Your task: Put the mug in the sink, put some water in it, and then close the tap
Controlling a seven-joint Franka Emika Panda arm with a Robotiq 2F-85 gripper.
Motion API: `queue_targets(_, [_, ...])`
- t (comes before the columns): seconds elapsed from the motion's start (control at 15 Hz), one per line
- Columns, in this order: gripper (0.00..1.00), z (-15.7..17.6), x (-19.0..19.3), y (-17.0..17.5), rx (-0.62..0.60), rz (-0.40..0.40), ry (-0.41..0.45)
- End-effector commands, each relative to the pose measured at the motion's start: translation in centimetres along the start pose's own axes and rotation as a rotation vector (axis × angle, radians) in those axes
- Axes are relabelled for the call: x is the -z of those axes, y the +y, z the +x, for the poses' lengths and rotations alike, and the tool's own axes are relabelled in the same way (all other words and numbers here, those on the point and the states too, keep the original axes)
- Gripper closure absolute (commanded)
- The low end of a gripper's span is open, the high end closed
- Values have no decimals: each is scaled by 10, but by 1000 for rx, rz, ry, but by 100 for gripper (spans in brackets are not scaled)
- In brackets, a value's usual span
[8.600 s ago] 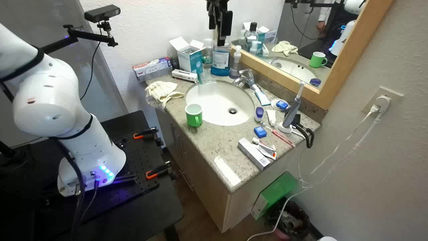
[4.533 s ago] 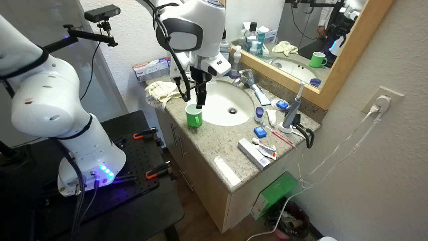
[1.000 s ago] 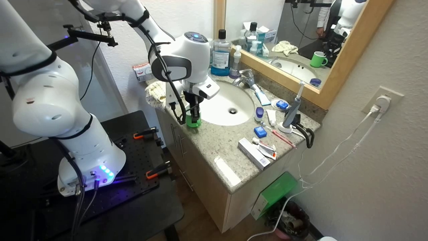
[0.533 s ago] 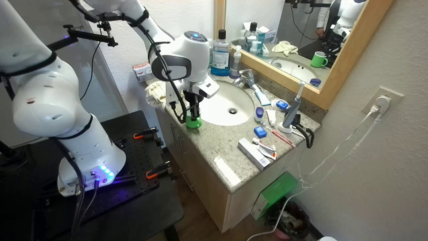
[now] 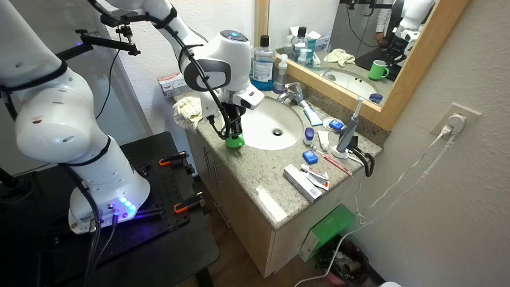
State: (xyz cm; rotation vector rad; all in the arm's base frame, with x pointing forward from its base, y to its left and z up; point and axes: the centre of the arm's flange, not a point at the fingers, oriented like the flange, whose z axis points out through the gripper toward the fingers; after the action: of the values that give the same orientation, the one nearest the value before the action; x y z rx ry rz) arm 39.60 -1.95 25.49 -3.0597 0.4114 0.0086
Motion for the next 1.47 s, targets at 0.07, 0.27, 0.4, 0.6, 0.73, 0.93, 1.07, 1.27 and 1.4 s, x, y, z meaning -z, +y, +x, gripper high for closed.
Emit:
queue_targets(0.07, [98, 17, 32, -21, 28, -8, 48])
queue_targets(0.27, [98, 31, 41, -33, 52, -11, 76])
queue_targets(0.4, [98, 39, 47, -42, 75, -6, 91])
queue_targets(0.6, [98, 50, 55, -57, 100, 1, 114])
queue_targets(0.73, [98, 56, 57, -64, 104, 7, 128])
queue_targets(0.93, [98, 66, 53, -78, 115, 4, 135])
queue_targets(1.07, [98, 72, 48, -86, 121, 3, 126])
queue_targets(1.27, [98, 85, 38, -101, 137, -6, 112])
queue_targets(1.4, [98, 94, 32, -111, 149, -12, 103])
